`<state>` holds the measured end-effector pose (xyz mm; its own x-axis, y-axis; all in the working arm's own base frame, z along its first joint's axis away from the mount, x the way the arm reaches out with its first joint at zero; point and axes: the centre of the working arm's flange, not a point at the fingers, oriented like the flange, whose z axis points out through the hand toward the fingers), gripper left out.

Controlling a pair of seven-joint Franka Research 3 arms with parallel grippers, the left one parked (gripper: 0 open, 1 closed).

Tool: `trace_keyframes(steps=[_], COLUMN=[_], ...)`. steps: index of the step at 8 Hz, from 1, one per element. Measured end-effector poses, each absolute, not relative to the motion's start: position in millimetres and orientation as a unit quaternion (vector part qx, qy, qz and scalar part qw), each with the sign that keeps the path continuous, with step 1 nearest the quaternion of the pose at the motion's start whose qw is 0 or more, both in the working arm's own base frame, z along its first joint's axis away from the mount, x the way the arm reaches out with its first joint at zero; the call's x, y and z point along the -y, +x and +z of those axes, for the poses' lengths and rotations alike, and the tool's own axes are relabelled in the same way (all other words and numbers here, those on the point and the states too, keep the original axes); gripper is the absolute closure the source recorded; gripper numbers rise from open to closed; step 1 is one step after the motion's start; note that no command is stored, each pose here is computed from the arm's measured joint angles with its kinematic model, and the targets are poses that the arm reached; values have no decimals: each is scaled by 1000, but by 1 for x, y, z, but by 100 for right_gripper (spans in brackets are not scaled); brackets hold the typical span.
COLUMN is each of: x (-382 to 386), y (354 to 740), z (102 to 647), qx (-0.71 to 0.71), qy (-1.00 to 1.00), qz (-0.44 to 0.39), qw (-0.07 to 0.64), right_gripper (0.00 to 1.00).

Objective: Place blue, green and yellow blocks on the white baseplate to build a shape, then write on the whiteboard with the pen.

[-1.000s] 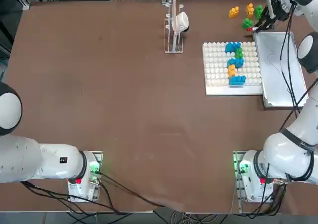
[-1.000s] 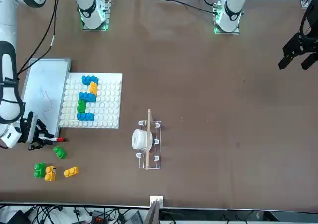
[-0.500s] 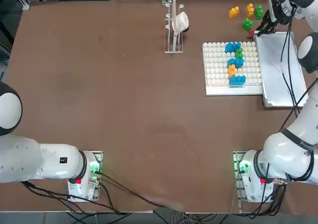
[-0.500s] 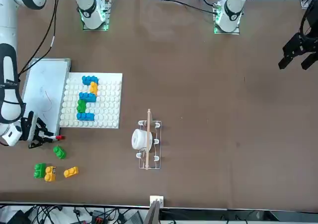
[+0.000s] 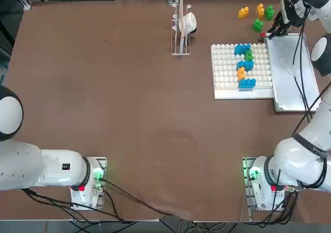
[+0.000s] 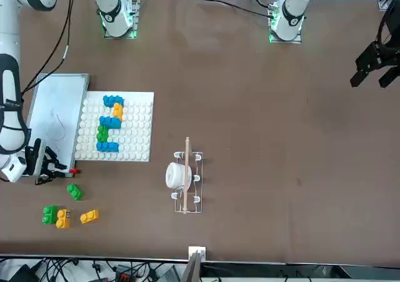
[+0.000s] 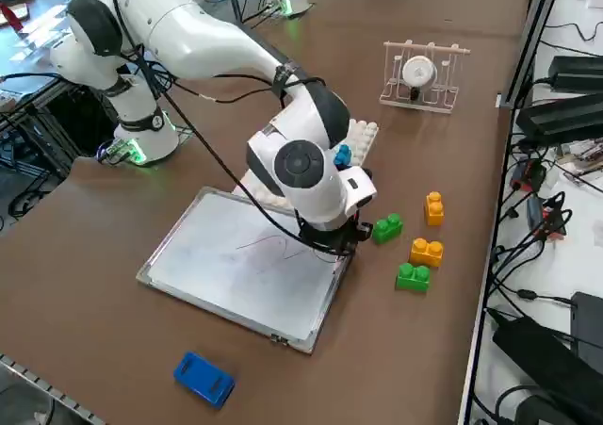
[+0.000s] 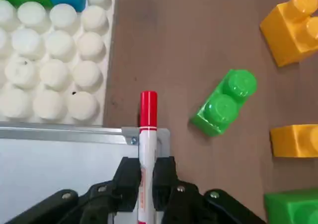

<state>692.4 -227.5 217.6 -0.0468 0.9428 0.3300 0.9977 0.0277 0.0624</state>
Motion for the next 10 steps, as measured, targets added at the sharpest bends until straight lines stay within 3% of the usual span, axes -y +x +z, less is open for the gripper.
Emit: trace_keyframes(steps=[4, 7, 10], x=[240, 241, 241], y=[654, 651, 654], z=[213, 212, 222], qx=[693, 691, 693], qy=[-699, -701, -700], qz=[-126, -126, -130], qw=[124, 123, 114], right_gripper=[82, 67, 15])
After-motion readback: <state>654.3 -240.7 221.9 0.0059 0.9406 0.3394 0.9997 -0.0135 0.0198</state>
